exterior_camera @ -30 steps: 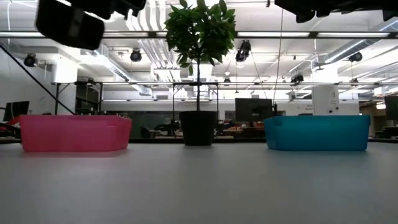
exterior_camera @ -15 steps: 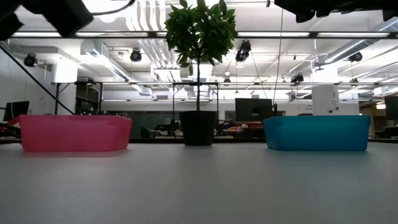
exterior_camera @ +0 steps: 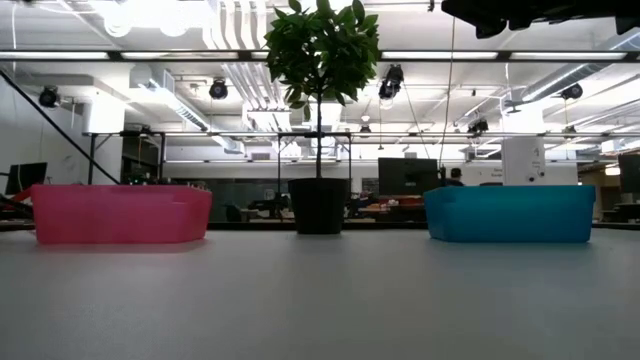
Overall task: Pick and place medicine bottles into bin by pill shape (circle, oval)
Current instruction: Put the pink tablet bottle into the red bin
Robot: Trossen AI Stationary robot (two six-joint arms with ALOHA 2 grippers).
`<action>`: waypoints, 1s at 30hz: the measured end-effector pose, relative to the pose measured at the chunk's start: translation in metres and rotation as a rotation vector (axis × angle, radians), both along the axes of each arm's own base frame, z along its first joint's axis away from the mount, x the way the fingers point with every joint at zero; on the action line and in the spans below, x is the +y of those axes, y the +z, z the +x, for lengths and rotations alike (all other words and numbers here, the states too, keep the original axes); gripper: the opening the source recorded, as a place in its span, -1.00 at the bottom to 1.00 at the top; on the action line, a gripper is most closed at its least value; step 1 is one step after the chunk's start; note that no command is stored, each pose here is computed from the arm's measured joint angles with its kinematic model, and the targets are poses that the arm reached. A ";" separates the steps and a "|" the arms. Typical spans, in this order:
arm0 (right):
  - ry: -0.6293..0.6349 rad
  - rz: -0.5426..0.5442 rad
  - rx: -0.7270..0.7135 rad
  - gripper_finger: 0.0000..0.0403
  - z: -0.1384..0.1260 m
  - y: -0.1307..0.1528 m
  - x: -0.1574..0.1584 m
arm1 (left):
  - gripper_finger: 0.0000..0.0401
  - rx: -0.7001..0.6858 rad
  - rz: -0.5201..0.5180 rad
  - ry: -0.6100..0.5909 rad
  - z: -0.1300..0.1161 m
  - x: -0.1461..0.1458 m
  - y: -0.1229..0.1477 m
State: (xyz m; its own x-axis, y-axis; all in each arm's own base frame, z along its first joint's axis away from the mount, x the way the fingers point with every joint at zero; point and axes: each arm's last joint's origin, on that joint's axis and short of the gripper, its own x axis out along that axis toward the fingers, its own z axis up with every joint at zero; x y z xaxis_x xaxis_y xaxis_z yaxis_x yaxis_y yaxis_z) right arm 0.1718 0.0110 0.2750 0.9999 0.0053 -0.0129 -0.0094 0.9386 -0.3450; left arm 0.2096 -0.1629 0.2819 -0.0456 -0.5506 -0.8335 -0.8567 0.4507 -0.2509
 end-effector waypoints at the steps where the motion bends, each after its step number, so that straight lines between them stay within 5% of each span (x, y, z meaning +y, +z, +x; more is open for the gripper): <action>1: 0.000 0.000 0.000 -0.32 0.000 0.000 0.000 | -0.20 -0.017 0.018 0.003 -0.001 -0.006 0.004; 7: 0.000 -0.026 -0.002 -0.32 0.000 0.000 0.000 | -0.20 -0.157 0.217 0.082 -0.012 -0.047 0.012; 11: 0.000 -0.029 -0.004 -0.32 0.000 0.000 0.000 | -0.20 -0.031 0.316 0.085 -0.023 -0.065 -0.009; 17: 0.000 0.022 -0.003 -0.32 0.000 0.000 0.000 | -0.20 0.101 0.453 0.089 -0.033 -0.064 -0.022; 24: -0.001 0.075 0.013 -0.32 0.002 -0.002 0.000 | -0.18 0.053 0.545 0.146 -0.034 -0.058 -0.023; 30: -0.003 0.106 0.037 -0.32 0.005 -0.006 0.000 | 0.05 0.080 0.562 0.181 -0.034 -0.058 -0.030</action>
State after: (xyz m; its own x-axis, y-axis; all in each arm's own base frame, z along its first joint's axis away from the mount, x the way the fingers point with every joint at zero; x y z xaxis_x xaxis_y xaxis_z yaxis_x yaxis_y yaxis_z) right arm 0.1770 0.0114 0.2694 0.9988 0.0052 -0.0488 -0.0170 0.9699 -0.2430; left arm 0.1753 -0.2206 0.2522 -0.0670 -0.0310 -0.9973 -0.9386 0.3409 0.0525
